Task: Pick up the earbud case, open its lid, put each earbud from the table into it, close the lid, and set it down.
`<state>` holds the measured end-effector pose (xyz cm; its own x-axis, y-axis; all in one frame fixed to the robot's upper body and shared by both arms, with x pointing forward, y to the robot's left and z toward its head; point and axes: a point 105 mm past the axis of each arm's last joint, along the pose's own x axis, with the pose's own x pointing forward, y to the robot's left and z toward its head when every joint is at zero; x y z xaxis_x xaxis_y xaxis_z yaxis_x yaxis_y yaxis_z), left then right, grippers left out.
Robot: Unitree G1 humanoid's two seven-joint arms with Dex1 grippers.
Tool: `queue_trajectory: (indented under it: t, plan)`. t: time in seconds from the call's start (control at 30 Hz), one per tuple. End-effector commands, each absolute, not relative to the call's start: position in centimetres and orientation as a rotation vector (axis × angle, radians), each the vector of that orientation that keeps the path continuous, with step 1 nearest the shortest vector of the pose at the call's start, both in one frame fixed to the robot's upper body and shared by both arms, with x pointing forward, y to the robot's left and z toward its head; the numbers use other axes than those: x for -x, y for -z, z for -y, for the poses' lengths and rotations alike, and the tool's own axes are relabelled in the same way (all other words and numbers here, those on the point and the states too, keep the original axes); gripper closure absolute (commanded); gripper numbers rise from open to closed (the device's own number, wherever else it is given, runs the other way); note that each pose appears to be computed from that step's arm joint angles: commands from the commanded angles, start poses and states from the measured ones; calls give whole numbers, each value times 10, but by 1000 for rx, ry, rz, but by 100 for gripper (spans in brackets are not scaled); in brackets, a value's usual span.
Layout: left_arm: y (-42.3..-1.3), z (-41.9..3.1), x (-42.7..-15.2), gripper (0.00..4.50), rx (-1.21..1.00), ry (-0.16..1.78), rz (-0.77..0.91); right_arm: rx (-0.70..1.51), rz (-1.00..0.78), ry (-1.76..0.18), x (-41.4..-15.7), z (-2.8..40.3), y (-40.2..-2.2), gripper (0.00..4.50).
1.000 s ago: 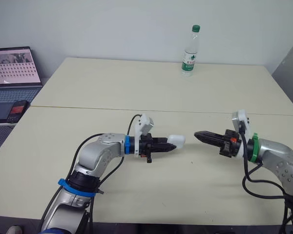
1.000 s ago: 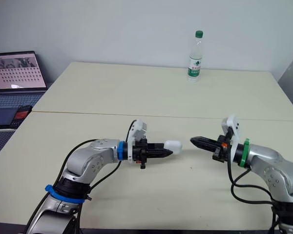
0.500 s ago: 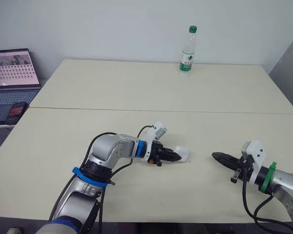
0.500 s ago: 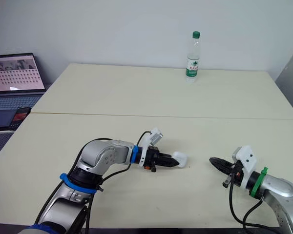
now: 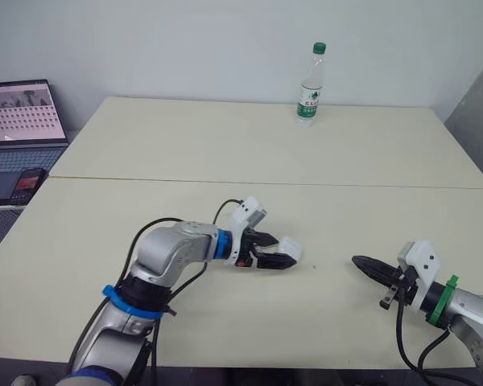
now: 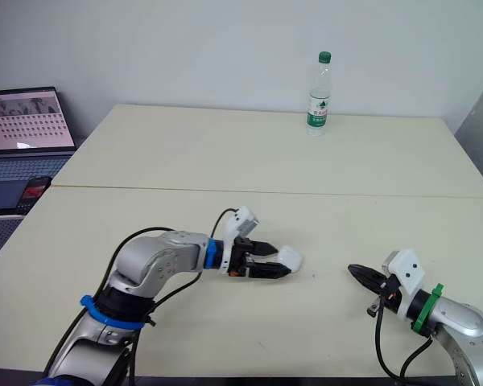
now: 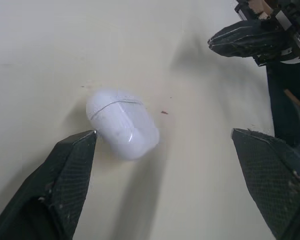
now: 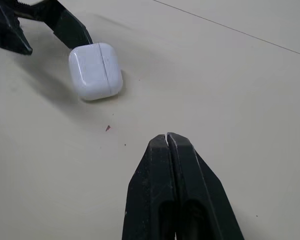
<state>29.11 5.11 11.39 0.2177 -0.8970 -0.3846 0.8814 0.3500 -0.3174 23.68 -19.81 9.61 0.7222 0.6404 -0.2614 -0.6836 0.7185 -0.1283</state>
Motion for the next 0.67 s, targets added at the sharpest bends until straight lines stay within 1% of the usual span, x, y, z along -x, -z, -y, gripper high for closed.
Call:
queue_trajectory:
  t: [0.03,0.1,0.17,0.27,0.33,0.4,0.5,0.57,0.6,0.63,0.67]
  plan:
    - [-137,-74,-291,2,-10,1186,-421,224,-165,-741,-239,199,-102,450]
    - [-141,-84,-287,2,-17,1174,-377,227,-169,-750,-239,200,-100,450]
    - [-142,-98,-283,2,-47,1156,-296,261,-183,-770,-239,201,-92,450]
    - [-136,-113,-278,0,-115,1112,-197,299,-179,-768,-242,205,-85,390]
    - [-122,-121,-272,0,-197,1089,-177,294,-178,-775,-244,208,-81,329]
    - [-106,-128,-263,0,-255,1075,-170,293,-179,-779,-244,212,-78,253]
    - [-97,-131,-257,0,-265,1053,-160,297,-189,-784,-244,216,-74,142]
    - [-96,-132,-259,0,-247,1024,-154,299,-191,-787,-244,218,-74,67]
    - [-97,-131,-261,0,-231,1013,-148,299,-192,-785,-244,218,-74,22]
    - [-98,-130,-262,0,-223,1009,-141,297,-193,-777,-245,219,-74,2]
    - [-98,-128,-262,0,-227,1013,-134,290,-197,-773,-245,220,-74,2]
